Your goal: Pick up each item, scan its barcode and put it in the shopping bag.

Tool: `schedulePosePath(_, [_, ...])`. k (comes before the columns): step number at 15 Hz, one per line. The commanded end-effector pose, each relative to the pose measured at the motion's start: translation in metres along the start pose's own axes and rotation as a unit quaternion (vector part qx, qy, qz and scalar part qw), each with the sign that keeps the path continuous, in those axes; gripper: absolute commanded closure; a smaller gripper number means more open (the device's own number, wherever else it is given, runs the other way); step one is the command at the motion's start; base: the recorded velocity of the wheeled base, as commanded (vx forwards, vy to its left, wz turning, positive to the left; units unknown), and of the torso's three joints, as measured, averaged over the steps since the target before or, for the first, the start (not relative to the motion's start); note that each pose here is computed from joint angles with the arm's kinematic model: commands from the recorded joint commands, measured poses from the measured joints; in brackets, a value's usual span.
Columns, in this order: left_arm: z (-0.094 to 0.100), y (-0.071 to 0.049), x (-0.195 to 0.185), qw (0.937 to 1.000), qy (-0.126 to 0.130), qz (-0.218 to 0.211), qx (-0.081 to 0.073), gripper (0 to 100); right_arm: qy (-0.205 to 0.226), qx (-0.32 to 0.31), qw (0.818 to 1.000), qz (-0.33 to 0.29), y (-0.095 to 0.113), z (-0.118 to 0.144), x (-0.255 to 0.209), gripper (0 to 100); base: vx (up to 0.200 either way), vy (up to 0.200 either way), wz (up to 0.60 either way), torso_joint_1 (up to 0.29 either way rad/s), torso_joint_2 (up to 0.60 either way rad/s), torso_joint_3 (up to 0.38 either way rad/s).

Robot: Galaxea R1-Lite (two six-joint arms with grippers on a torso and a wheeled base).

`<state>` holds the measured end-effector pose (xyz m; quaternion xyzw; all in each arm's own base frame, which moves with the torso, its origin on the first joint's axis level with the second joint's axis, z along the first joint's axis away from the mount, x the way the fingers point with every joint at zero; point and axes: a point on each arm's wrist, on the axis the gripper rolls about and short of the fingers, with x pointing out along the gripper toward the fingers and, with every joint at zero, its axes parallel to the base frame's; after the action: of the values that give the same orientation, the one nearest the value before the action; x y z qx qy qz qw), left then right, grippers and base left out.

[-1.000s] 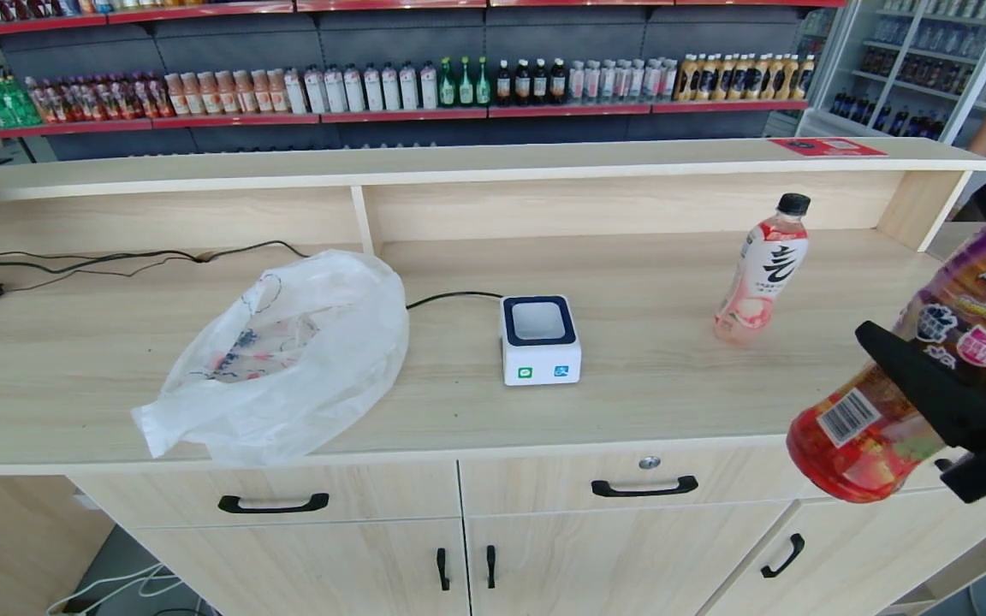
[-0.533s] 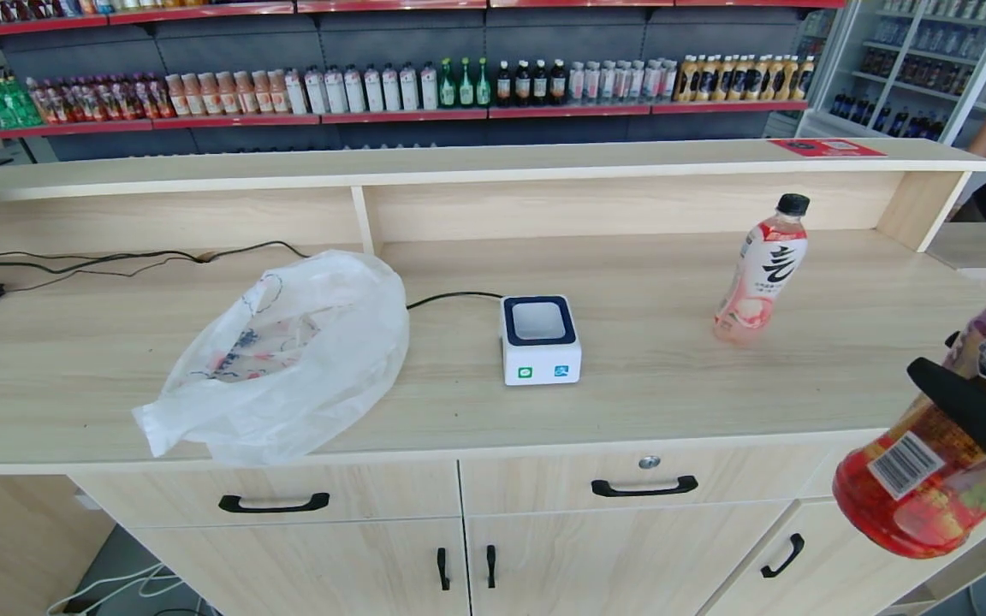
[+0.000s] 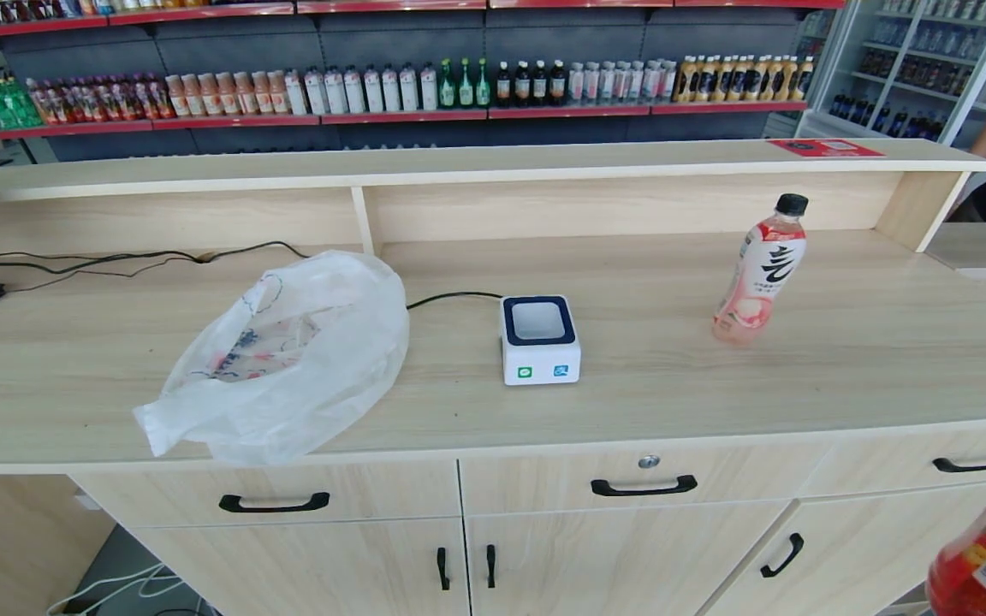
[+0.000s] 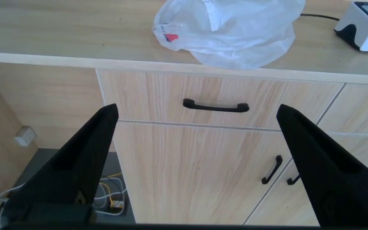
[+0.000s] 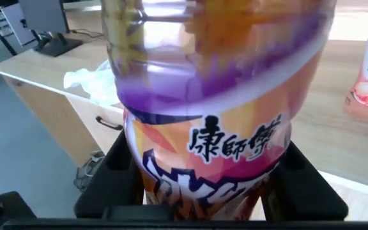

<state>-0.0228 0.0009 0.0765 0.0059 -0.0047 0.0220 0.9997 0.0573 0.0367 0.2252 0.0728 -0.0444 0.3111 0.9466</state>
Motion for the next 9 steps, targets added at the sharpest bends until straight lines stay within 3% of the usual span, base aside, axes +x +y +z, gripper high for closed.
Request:
schedulePosePath(1, [0.000, 0.000, 0.000, 1.0000, -0.001, 0.000, 0.000, 0, -0.012, 0.008, 1.000, 0.026, 0.002, 0.013, 0.006, 100, 0.000, 0.000, 0.00, 0.000, 0.00, 0.000])
schedulePosePath(9, [0.000, 0.000, 0.000, 1.0000, 0.000, -0.001, 0.000, 0, 0.050, 0.030, 0.995, 0.080, 0.005, 0.012, 0.048, 100, 0.000, 0.000, 0.00, 0.000, 0.00, 0.000])
